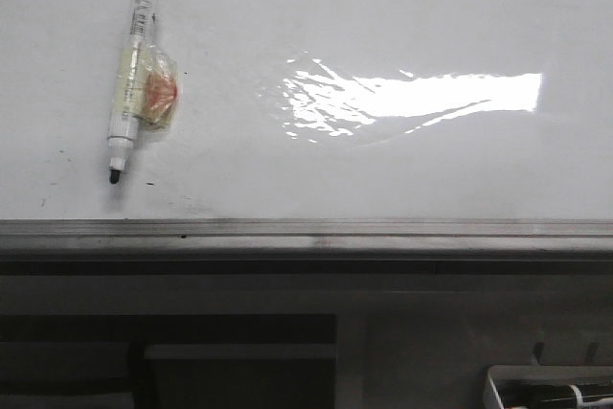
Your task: Write number 5 on whiteboard
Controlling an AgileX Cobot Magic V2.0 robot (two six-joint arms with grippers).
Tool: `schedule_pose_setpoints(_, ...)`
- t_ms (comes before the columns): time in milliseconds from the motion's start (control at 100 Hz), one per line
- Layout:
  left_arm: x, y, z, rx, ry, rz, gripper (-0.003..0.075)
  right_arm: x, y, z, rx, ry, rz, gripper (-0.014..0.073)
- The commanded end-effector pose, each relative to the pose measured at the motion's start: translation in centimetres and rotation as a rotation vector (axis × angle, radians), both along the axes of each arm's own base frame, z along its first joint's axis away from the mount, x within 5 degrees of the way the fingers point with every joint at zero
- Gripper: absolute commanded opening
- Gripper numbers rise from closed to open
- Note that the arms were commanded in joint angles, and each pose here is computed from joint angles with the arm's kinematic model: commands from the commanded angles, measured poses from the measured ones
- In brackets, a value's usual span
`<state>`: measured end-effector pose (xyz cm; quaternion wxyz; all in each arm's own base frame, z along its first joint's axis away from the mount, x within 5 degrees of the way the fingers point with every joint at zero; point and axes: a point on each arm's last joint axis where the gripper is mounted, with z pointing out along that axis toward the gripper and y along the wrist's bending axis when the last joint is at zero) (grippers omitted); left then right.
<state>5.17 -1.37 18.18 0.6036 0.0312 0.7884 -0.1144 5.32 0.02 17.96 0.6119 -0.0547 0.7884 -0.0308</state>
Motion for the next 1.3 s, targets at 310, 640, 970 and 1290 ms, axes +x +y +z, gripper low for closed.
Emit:
schedule_pose_setpoints(310,0.0,0.1,0.1,-0.031,-0.063,0.013,-0.002,0.0,-0.1,-0.6,-0.015,-0.014,-0.004,-0.0041)
schedule_pose_setpoints(640,0.0,0.1,0.1,-0.031,-0.063,0.013,-0.002,0.0,-0.1,-0.6,-0.015,-0.014,-0.004,-0.0041)
schedule_pose_setpoints(970,0.1,0.2,0.2,0.019,-0.094,0.019,-0.002,0.1,-0.1,-0.4,-0.022,-0.041,-0.003,-0.0041)
schedule_pose_setpoints(1290,0.2,0.5,2.7,-0.651,-0.227,0.102,-0.002,0.0,0.3,3.7,0.0,-0.5,0.033,-0.0041)
